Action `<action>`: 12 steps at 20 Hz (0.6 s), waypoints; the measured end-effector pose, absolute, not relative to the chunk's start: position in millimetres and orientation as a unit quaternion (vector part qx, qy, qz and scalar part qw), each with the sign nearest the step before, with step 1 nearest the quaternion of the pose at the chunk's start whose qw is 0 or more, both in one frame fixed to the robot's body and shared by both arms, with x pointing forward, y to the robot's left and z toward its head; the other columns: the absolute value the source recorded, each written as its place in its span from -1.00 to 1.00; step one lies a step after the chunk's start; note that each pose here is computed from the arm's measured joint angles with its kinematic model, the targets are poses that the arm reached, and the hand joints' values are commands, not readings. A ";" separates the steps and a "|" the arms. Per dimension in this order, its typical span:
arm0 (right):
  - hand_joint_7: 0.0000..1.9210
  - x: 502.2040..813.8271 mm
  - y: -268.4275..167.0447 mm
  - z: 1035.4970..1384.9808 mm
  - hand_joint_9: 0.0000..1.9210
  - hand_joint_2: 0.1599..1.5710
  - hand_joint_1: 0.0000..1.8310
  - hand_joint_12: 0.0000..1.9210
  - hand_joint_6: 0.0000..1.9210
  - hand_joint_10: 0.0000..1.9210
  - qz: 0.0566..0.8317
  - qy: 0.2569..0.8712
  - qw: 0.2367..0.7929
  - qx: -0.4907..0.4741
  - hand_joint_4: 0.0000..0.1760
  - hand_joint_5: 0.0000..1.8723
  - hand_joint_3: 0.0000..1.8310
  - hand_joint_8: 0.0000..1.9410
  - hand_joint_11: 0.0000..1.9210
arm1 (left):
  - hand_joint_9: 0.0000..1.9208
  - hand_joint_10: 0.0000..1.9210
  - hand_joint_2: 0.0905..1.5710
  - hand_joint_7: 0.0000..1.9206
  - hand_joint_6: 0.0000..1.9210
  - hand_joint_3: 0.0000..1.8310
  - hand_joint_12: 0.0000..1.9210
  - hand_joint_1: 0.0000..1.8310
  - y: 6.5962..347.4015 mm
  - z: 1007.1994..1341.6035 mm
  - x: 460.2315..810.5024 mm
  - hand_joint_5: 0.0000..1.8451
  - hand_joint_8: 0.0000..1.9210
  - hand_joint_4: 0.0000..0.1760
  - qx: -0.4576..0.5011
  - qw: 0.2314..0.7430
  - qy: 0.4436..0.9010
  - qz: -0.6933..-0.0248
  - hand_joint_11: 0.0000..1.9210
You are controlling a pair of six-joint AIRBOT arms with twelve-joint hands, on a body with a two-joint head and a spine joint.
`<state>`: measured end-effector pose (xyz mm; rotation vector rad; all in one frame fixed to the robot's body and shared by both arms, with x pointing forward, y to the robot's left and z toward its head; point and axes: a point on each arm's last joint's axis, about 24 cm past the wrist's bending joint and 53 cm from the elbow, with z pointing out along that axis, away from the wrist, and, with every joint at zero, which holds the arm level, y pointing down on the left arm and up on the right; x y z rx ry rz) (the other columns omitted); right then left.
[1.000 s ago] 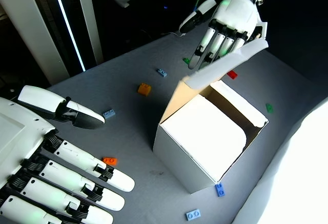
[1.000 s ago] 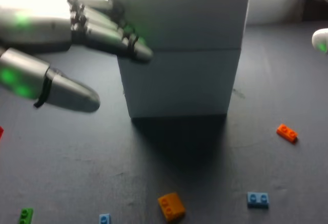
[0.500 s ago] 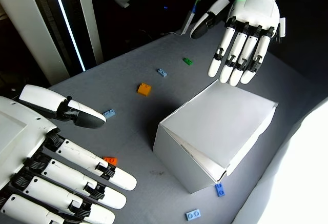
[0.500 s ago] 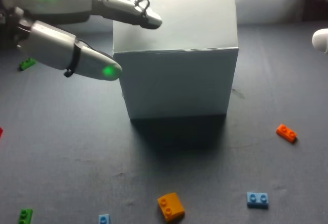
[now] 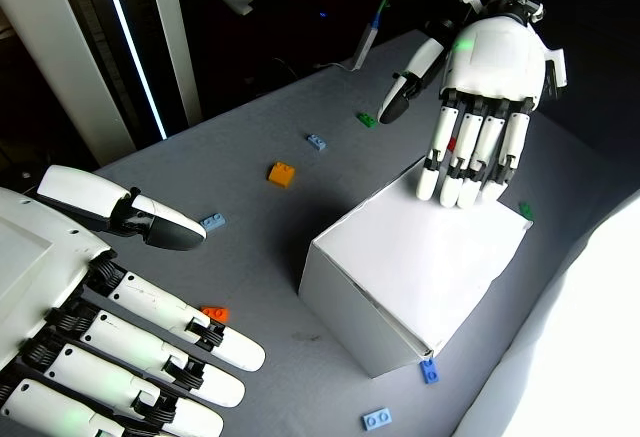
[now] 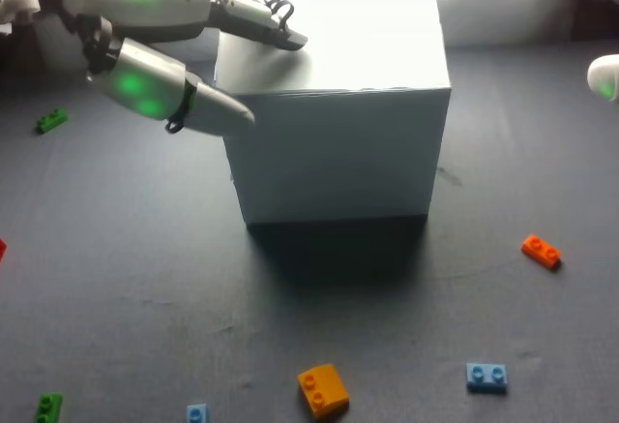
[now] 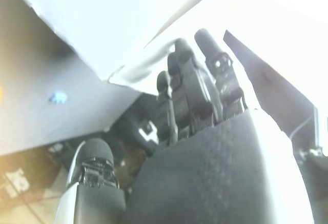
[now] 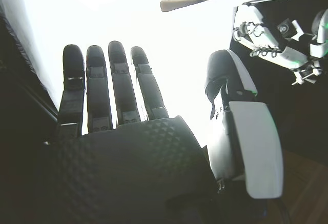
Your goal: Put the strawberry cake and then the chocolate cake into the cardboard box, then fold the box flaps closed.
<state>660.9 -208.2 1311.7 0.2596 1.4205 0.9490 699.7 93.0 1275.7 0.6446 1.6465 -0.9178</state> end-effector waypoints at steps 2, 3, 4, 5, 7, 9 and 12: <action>-0.78 660.9 -207.5 1311.5 -0.81 0.59 -0.96 -0.38 -0.99 -0.99 0.418 0.625 0.649 0.114 -1.00 -0.83 -1.00 -1.00 -1.00 | -0.50 -0.99 0.47 -0.58 -0.99 -1.00 0.09 -1.00 94.8 1275.2 711.4 -0.63 -1.00 -0.65 0.263 0.554 0.697 -0.370 -0.88; -0.77 661.0 -207.8 1311.5 -0.81 0.59 -0.96 -0.35 -0.99 -0.99 0.418 0.625 0.649 0.114 -1.00 -0.83 -1.00 -1.00 -1.00 | -0.50 -1.00 0.46 -0.59 -1.00 -1.00 0.07 -1.00 94.4 1274.4 714.4 -0.64 -1.00 -0.58 0.262 0.558 0.699 -0.363 -0.87; -0.77 661.0 -207.6 1311.3 -0.80 0.59 -0.97 -0.34 -0.99 -0.99 0.418 0.626 0.649 0.114 -1.00 -0.82 -1.00 -1.00 -1.00 | -0.50 -1.00 0.47 -0.59 -1.00 -1.00 0.06 -1.00 93.9 1273.1 714.8 -0.64 -1.00 -0.59 0.264 0.558 0.700 -0.361 -0.87; -0.77 660.9 -207.5 1311.5 -0.80 0.59 -0.98 -0.35 -1.00 -0.99 0.418 0.625 0.649 0.113 -1.00 -0.83 -1.00 -1.00 -1.00 | -0.50 -1.00 0.48 -0.59 -1.00 -1.00 0.09 -1.00 93.0 1271.5 714.8 -0.63 -1.00 -0.67 0.267 0.557 0.700 -0.358 -0.87; -0.75 660.9 -207.3 1311.4 -0.78 0.59 -0.97 -0.30 -0.99 -0.98 0.418 0.625 0.649 0.114 -1.00 -0.81 -1.00 -0.99 -1.00 | -0.51 -1.00 0.48 -0.58 -1.00 -1.00 0.12 -1.00 92.2 1269.3 713.8 -0.64 -1.00 -0.64 0.271 0.556 0.701 -0.355 -0.90; -0.74 660.6 -205.8 1311.2 -0.78 0.59 -1.00 -0.36 -0.99 -0.99 0.419 0.626 0.648 0.112 -1.00 -0.81 -1.00 -1.00 -1.00 | -0.51 -1.00 0.49 -0.58 -1.00 -1.00 0.12 -1.00 92.7 1266.1 712.5 -0.64 -1.00 -0.73 0.274 0.555 0.703 -0.351 -0.91; -0.76 658.0 -200.4 1310.9 -0.79 0.59 -1.00 -0.33 -1.00 -0.99 0.419 0.628 0.648 0.101 -1.00 -0.82 -1.00 -1.00 -1.00 | -0.51 -1.00 0.48 -0.58 -1.00 -1.00 0.12 -1.00 93.9 1267.1 712.1 -0.63 -1.00 -0.77 0.273 0.556 0.702 -0.351 -0.91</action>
